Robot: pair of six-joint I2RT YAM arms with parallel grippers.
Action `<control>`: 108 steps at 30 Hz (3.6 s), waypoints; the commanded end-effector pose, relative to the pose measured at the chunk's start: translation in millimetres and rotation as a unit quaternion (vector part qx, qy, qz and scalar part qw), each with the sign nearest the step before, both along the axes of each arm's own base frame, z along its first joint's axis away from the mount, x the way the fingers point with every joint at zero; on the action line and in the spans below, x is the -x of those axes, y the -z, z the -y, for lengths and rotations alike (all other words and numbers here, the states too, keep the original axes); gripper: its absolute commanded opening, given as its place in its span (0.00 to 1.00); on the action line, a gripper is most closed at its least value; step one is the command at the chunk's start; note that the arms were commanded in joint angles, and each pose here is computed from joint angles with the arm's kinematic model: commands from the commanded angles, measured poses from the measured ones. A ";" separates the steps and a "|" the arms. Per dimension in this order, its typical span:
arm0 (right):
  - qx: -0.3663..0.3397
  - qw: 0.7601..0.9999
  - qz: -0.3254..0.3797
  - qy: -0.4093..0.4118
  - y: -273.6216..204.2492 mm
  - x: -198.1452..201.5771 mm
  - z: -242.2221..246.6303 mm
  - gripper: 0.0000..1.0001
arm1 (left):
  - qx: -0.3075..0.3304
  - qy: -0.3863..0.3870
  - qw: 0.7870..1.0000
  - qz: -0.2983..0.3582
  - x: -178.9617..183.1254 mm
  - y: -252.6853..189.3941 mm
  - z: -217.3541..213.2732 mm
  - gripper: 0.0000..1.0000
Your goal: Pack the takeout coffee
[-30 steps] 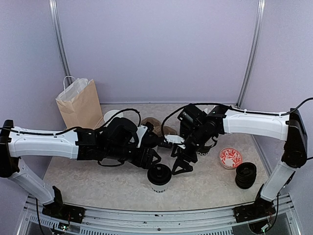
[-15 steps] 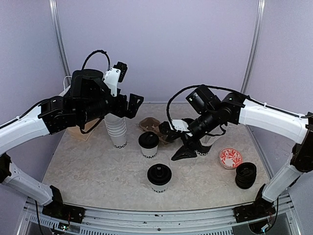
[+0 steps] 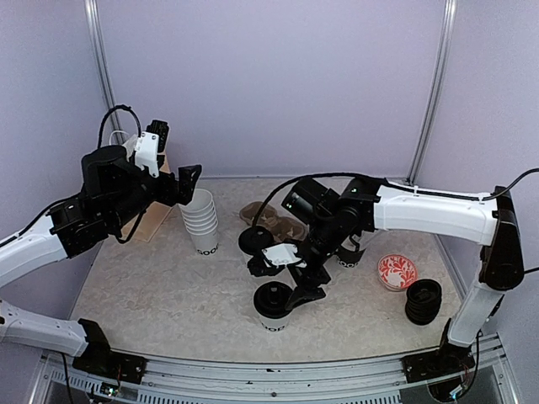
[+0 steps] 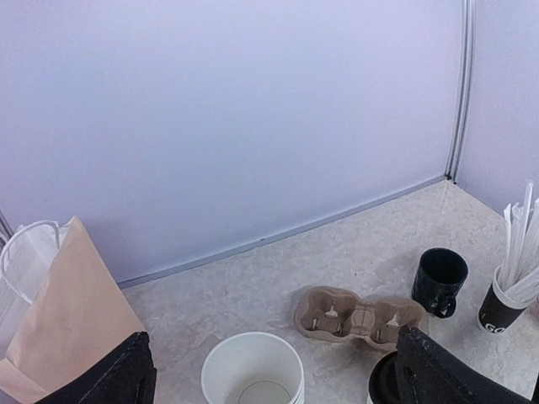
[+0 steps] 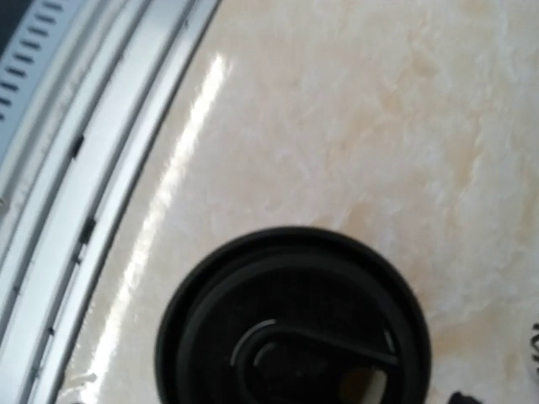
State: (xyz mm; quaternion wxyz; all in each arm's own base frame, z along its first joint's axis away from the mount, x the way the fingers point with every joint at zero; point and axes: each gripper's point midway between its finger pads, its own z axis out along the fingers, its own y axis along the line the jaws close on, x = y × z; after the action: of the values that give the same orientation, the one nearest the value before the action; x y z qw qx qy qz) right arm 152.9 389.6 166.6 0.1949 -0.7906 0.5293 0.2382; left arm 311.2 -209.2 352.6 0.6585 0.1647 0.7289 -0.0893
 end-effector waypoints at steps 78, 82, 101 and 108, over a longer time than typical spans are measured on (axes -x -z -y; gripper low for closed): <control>-0.111 0.986 0.028 0.120 -36.8 -80.8 -186.9 0.94 | 0.112 -0.010 0.992 0.049 -24.5 -50.6 -73.4 0.93; -0.117 0.983 0.057 0.129 -65.0 -84.6 -159.2 0.88 | 0.108 -0.002 0.993 0.045 -24.7 -49.8 -70.1 0.91; 0.012 0.969 0.136 0.208 -23.6 -169.1 17.4 0.60 | 0.103 0.014 0.994 0.038 -25.1 -48.6 -63.7 0.88; 0.051 0.973 0.118 0.192 7.5 -168.6 20.4 0.56 | 0.102 0.017 0.994 0.033 -26.4 -45.9 -61.8 0.87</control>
State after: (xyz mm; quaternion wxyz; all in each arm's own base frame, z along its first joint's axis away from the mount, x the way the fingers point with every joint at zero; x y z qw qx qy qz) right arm 323.8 369.4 181.1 0.2886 -0.6897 0.6598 0.0750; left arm 337.9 -148.0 388.6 0.6882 0.1095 0.6977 -0.1664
